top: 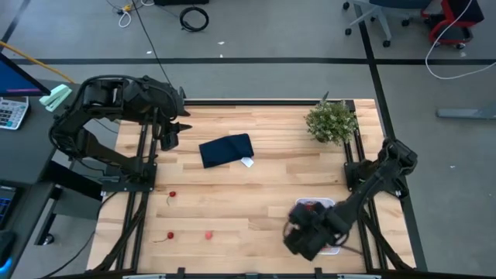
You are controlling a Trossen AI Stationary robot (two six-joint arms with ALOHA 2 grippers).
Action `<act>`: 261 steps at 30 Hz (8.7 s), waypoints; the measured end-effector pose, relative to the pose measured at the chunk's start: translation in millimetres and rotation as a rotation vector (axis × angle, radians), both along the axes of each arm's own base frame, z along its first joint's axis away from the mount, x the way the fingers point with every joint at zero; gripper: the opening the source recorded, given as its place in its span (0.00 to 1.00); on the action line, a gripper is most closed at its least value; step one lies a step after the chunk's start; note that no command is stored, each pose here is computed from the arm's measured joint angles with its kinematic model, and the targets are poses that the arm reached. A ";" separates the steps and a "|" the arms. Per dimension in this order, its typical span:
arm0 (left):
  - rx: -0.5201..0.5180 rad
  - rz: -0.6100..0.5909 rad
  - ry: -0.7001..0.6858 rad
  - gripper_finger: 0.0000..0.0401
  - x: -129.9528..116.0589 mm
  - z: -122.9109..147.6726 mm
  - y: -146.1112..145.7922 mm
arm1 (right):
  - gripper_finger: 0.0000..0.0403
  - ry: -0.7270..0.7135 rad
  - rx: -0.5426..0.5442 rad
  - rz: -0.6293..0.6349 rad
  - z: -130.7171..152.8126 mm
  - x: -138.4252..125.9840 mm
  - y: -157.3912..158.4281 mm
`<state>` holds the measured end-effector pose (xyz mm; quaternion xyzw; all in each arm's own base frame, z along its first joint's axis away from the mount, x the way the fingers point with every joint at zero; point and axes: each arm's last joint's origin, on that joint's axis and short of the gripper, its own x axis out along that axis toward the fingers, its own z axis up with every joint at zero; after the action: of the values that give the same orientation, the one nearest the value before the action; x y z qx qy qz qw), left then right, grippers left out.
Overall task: Pick and placing Produce into tupperware
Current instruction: Put the cherry into the white bin
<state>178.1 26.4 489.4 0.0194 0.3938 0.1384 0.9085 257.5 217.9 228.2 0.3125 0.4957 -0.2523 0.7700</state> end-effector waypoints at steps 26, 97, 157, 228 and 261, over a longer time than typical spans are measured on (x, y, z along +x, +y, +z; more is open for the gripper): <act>-0.213 0.142 0.352 0.45 -17.9 -110.5 -33.9 | 0.41 -0.581 -0.105 0.417 -80.3 160.4 -49.8; -0.334 0.173 0.530 0.61 -36.0 -321.0 -100.9 | 0.39 -0.592 -0.316 0.644 -30.8 150.7 -66.4; -0.229 0.189 0.646 0.63 -21.7 -351.6 -111.1 | 0.39 -0.597 -0.306 0.671 -31.0 145.6 -53.5; 0.004 -0.482 -0.732 0.17 290.6 -219.9 -160.1 | 0.39 -0.395 -0.356 0.081 13.5 -77.6 48.1; 0.056 -0.556 -0.665 0.17 284.5 -226.2 -177.8 | 0.24 -0.604 -0.679 0.028 5.3 -49.9 36.3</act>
<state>462.6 -151.4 263.3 0.1038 0.0553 -0.1021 0.9878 207.6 254.2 233.5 0.0953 0.1423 -0.2878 0.9423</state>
